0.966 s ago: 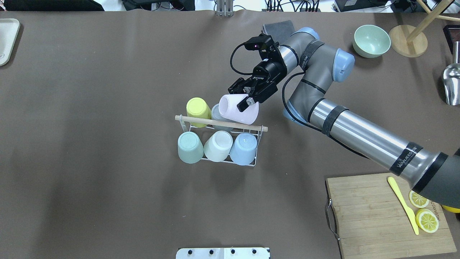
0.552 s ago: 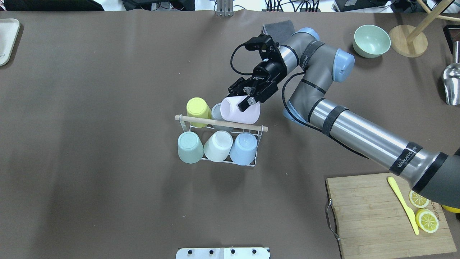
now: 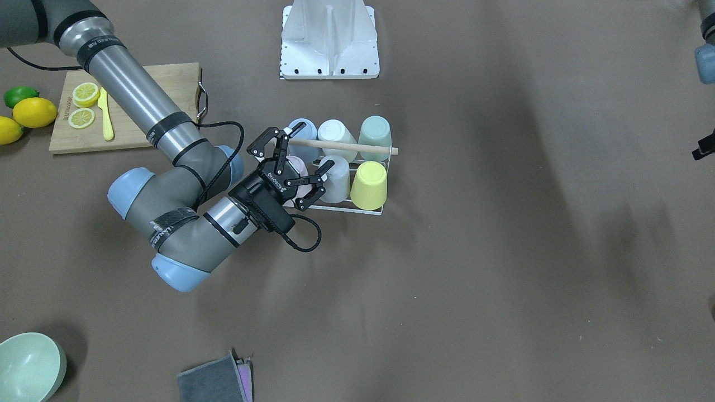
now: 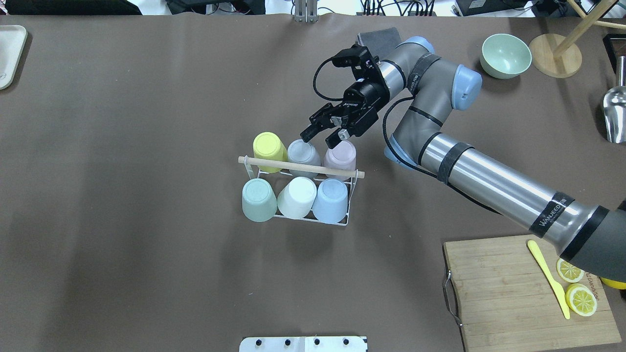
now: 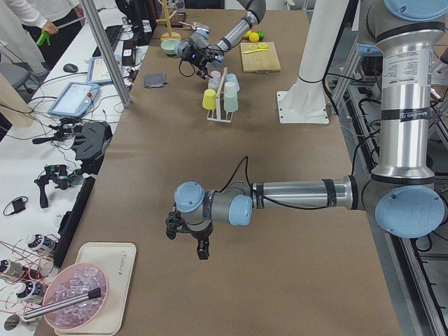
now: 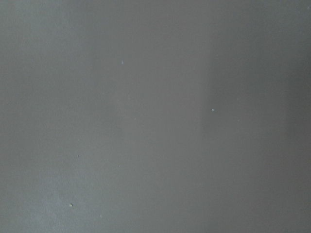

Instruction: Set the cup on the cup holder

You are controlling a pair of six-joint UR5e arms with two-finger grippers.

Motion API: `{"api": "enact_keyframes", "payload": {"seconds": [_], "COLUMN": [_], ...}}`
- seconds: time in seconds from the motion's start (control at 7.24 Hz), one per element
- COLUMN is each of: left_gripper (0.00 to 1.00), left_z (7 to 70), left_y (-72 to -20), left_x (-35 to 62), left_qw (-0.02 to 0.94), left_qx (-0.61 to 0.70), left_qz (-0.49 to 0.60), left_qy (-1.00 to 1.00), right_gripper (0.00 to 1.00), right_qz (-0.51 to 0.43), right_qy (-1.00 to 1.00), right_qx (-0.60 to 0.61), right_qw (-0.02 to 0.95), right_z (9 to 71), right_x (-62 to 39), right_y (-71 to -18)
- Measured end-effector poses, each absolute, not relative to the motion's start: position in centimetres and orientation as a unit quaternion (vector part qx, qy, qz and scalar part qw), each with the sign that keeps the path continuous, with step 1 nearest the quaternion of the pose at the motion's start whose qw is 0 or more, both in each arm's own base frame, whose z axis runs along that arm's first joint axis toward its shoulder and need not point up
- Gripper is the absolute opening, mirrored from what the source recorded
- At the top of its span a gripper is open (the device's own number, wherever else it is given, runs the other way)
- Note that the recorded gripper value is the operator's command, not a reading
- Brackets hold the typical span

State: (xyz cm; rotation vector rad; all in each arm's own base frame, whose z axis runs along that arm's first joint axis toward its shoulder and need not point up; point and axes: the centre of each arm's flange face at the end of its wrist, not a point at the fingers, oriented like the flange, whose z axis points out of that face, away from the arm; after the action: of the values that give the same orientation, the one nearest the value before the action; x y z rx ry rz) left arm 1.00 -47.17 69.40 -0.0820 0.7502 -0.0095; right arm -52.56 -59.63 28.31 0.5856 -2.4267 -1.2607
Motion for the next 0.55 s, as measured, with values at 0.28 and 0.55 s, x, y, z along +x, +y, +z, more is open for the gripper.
{"api": "enact_keyframes", "payload": {"seconds": [0.28,0.55], "left_gripper": [0.98,0.98], "left_z": [69.1,68.9], "left_y": [-47.3,-47.2], "left_x": [1.0,0.9], "left_qw": [0.929,0.929], "left_qx": [-0.038,-0.035], "left_qz": [-0.003,0.001], "left_qy": [0.368,0.367], "right_gripper": [0.90,0.90], "right_qz": [-0.441,-0.432], "right_qy": [-0.853,-0.852], "right_qx": [0.214,0.226], "right_qw": [0.178,0.192], "right_z": [28.5,30.1], "right_x": [-51.2,-48.3], "right_y": [-60.8,-62.3]}}
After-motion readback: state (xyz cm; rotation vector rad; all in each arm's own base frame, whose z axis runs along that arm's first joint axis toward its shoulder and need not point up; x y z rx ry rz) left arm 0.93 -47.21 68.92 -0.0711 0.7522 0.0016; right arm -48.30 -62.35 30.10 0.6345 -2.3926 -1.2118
